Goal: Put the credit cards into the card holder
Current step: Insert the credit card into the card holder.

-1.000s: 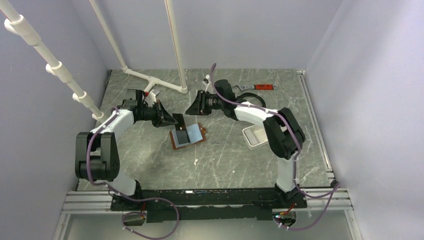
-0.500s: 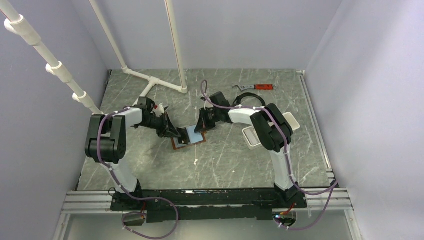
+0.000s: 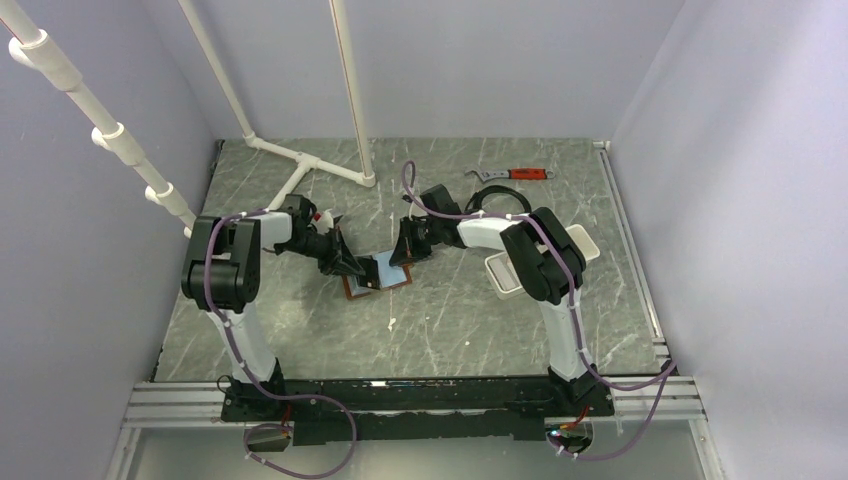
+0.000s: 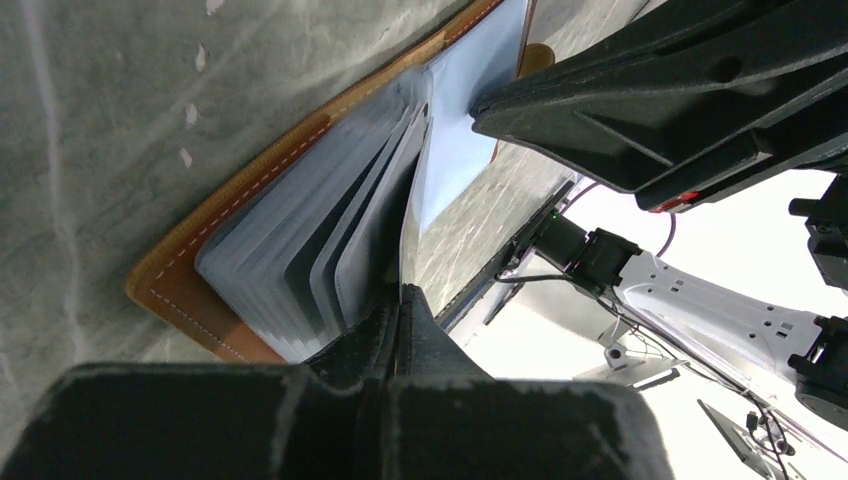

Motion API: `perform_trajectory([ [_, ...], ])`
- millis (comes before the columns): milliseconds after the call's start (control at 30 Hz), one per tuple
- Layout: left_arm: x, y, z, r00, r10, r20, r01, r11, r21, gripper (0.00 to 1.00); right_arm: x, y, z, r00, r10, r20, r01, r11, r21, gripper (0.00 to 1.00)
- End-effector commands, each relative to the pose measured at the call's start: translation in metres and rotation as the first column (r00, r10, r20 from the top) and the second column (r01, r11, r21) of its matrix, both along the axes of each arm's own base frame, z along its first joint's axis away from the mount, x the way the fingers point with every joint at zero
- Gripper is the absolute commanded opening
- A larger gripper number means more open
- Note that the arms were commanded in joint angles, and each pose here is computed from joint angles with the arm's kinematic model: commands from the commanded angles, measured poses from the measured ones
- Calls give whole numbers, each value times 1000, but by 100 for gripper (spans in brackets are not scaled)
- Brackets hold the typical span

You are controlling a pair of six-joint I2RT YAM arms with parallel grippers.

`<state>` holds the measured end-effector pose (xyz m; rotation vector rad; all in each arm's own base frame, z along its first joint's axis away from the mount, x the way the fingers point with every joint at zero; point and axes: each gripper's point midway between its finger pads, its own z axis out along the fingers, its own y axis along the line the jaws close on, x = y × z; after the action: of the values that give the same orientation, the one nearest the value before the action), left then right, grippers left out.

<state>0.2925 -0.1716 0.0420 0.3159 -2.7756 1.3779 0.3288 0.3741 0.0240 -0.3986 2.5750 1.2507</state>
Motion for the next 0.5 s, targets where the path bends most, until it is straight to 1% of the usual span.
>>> perform_trajectory([
  [0, 7, 3, -3, 1000, 5, -18, -4, 999, 37, 0, 4, -7, -7, 999, -10, 35, 11, 999, -36, 0],
  [233, 4, 7, -11, 997, 33, -76, -26, 996, 86, 0, 5, -7, -7, 999, -15, 39, 16, 999, -38, 0],
  [467, -3, 1, 2, 993, 56, -104, -46, 994, 99, 0, 4, -8, -8, 999, -15, 39, 17, 999, -38, 0],
])
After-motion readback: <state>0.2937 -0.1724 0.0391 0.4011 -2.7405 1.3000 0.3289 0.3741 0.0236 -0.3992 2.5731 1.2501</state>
